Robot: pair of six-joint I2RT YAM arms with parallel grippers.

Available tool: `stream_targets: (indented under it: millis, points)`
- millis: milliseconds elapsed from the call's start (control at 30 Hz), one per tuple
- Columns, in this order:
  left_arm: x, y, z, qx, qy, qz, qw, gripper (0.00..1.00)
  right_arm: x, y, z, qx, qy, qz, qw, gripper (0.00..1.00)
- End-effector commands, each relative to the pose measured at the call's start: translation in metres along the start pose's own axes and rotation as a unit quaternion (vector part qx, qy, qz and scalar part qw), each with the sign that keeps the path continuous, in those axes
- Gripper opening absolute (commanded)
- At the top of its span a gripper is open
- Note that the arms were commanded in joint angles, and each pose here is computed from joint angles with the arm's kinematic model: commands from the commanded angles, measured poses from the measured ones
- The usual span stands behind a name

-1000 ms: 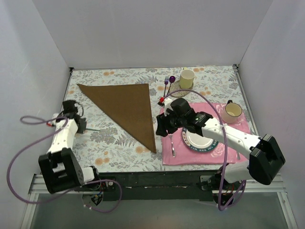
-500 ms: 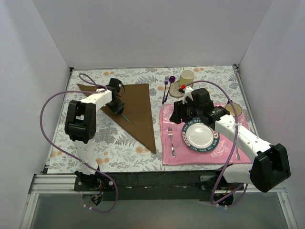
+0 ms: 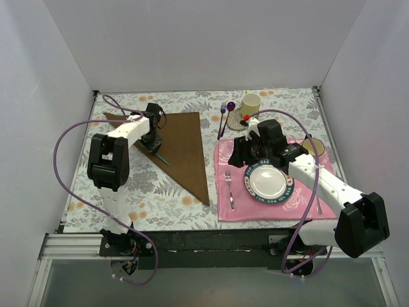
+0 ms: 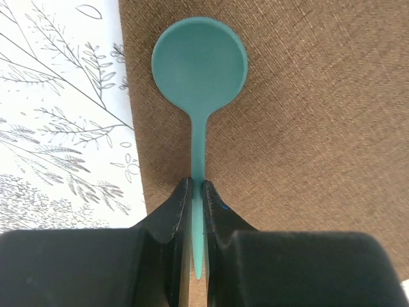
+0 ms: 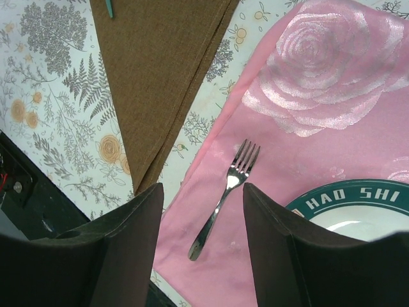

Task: Fold the napkin, place the utensils inside, and roll it up
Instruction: Place the utensil onto the napkin

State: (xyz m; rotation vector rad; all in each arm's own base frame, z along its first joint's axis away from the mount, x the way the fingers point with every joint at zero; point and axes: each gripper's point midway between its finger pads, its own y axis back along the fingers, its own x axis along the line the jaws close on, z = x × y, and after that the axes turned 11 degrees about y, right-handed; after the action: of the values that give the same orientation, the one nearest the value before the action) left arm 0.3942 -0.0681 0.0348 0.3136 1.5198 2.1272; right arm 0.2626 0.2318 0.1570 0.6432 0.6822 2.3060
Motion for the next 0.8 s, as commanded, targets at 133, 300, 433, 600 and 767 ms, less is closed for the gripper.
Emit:
stream_targets:
  millis: [133, 300, 433, 600, 767]
  points:
    - [-0.001, -0.008, 0.004, -0.012, -0.027, 0.012, 0.999, 0.00, 0.002, 0.001, 0.002, -0.012, 0.001, 0.008, 1.000, 0.61]
    - [0.000, -0.004, 0.009, -0.021, -0.038, 0.014, 0.999, 0.00, 0.004, 0.000, 0.003, -0.013, 0.000, 0.014, 1.000, 0.61]
    - [-0.002, -0.001, 0.012, -0.024, -0.044, 0.009, 0.999, 0.00, 0.004, -0.001, 0.000, -0.010, -0.002, 0.015, 1.000, 0.61]
    - [-0.004, 0.003, 0.015, -0.028, -0.045, 0.007, 0.999, 0.00, 0.006, -0.001, -0.001, -0.012, -0.005, 0.020, 1.000, 0.61]
    - [-0.005, 0.006, 0.019, -0.031, -0.055, 0.008, 0.998, 0.00, 0.007, -0.002, -0.002, -0.011, -0.008, 0.025, 1.000, 0.61]
